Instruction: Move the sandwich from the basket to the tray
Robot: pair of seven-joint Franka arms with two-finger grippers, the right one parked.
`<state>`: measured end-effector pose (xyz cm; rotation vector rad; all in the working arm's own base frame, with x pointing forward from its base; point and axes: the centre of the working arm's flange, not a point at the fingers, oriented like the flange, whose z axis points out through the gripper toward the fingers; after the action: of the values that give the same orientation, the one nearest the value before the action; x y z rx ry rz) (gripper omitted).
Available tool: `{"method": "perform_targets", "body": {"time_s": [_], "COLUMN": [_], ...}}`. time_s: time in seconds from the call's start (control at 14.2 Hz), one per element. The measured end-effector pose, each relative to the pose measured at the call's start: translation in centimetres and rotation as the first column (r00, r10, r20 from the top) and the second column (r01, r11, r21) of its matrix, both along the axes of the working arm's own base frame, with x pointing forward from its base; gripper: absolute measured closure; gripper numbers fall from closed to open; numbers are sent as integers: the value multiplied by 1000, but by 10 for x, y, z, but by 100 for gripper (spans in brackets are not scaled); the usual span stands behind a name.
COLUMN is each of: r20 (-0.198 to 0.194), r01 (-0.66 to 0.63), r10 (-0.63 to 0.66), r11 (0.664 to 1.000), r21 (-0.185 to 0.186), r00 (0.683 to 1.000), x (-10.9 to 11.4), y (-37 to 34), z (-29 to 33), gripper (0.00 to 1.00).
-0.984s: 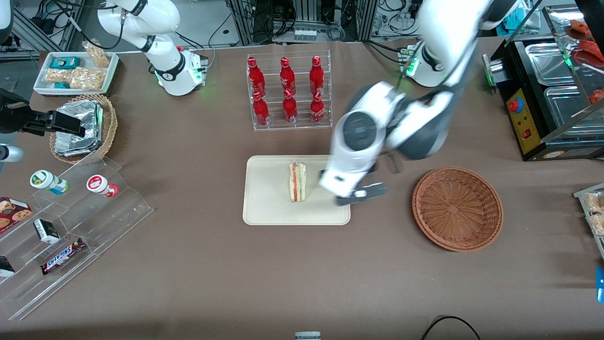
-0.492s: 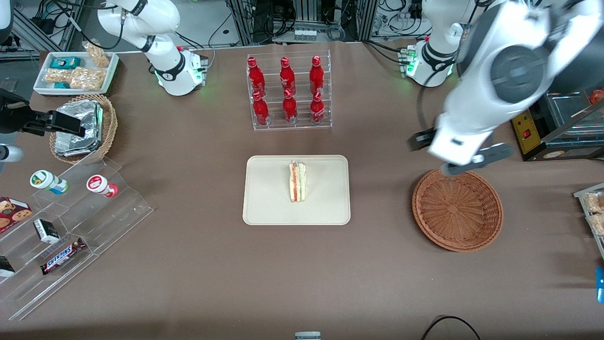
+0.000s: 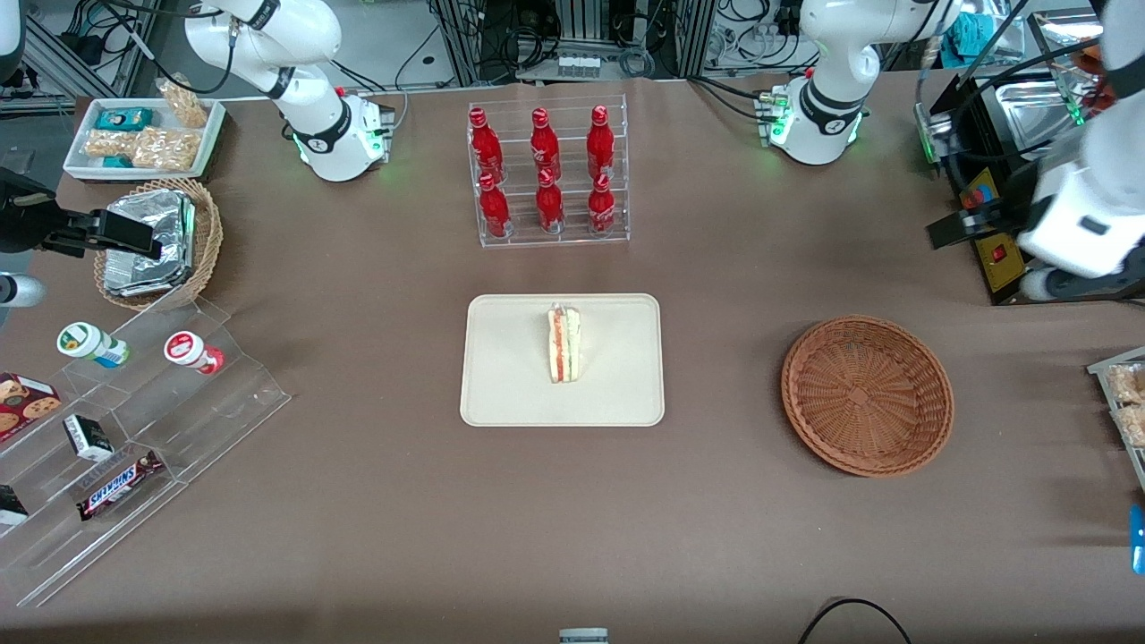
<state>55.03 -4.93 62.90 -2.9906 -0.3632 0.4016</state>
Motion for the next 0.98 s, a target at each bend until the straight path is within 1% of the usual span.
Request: {"method": "perform_targets", "body": {"time_s": [0.14, 0.35, 0.49, 0.63, 0.77, 0.98], "r20": [-2, -10, -13, -20, -12, -4], "r01": [10, 22, 26, 44, 54, 67], "r10": [-10, -22, -26, -43, -53, -67], "r11": [1000, 1000, 1000, 999, 998, 997], "r21": [10, 11, 13, 18, 27, 34], "r00": [1000, 1000, 1000, 999, 998, 998], "x": [-1, -3, -7, -22, -40, -52], "y": [2, -4, -5, -7, -9, -14], "z": [1, -1, 2, 2, 4, 5], "gripper": [0, 0, 0, 0, 0, 0]}}
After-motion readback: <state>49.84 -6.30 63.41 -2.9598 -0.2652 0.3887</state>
